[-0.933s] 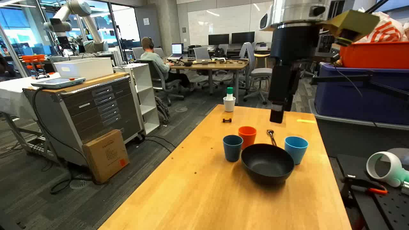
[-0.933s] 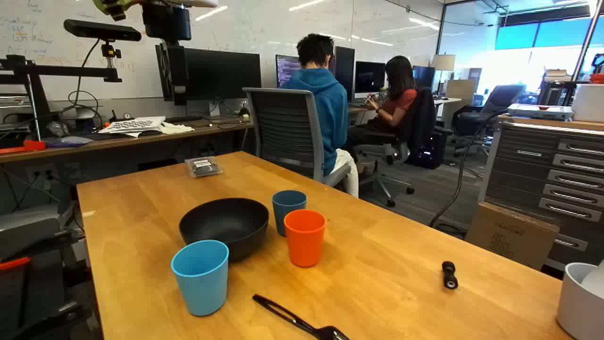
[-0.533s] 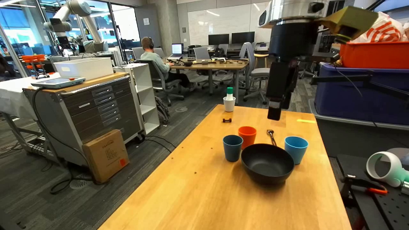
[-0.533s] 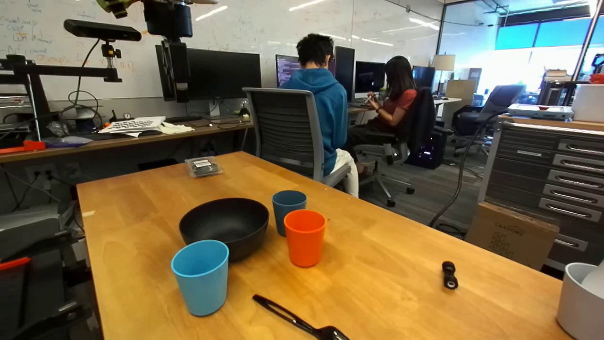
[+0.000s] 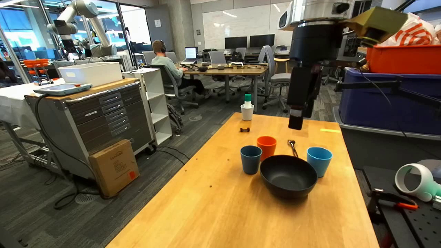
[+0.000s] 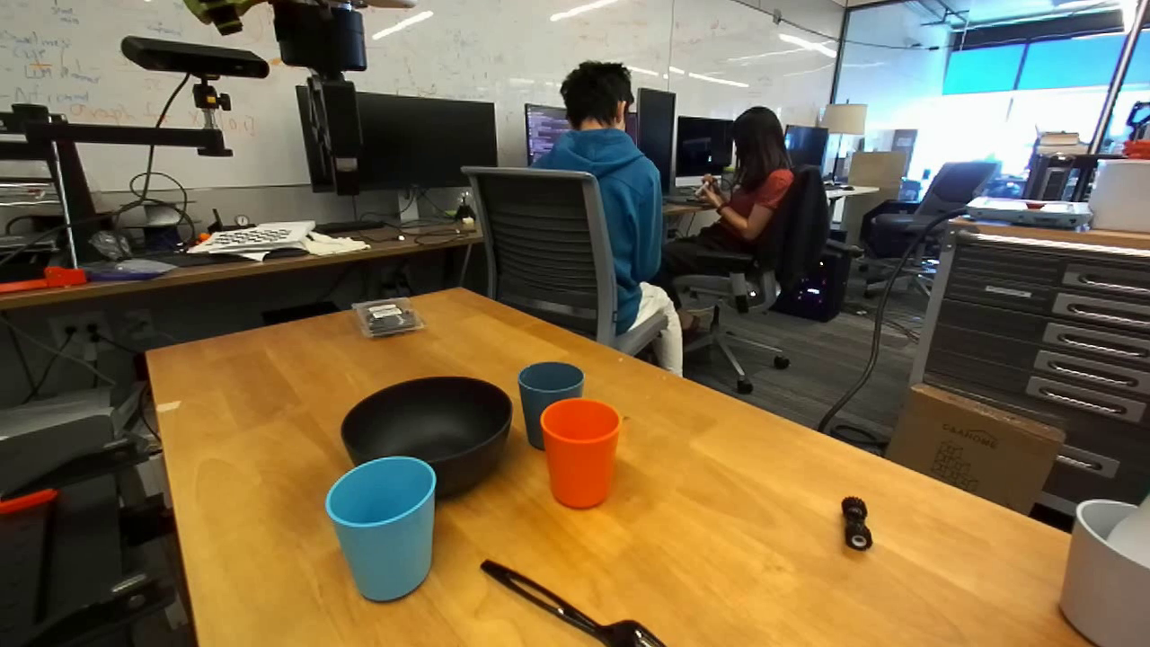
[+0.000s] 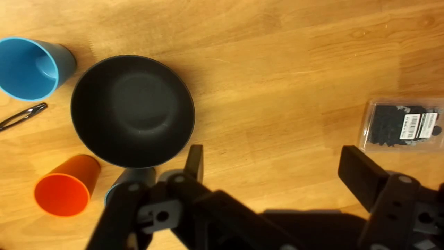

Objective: Put the blue cup in the black bowl, then put the green and orange cups on top of the blue cup then put the black object in the orange cup

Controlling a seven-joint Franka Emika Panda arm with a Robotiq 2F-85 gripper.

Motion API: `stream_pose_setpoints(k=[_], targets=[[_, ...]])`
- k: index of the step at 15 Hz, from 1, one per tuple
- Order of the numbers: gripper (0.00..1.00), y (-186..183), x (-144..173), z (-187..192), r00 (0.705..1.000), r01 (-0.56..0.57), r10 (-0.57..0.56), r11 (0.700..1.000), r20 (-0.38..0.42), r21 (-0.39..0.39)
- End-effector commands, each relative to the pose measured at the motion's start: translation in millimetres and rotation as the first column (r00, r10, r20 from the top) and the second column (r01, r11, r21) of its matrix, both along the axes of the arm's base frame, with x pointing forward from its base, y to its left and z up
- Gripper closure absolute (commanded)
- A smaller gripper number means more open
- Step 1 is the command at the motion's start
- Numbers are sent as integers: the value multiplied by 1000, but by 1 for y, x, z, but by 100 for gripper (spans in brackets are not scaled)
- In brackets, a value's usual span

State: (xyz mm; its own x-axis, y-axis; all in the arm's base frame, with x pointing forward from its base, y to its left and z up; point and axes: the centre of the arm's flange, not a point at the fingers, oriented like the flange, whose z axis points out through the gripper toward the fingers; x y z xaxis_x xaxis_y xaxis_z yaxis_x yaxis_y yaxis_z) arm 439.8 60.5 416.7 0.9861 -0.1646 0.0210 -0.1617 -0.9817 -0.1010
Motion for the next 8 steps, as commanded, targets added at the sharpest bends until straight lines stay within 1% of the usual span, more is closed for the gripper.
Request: stream_pose_setpoints(k=[1, 4, 8], targets=[[0, 0, 0, 0, 1000, 0, 0, 1000, 0, 0], [0, -5, 3, -2, 1000, 21, -21, 1000, 11, -13], [0, -30, 12, -5, 997, 74, -73, 995, 15, -66]])
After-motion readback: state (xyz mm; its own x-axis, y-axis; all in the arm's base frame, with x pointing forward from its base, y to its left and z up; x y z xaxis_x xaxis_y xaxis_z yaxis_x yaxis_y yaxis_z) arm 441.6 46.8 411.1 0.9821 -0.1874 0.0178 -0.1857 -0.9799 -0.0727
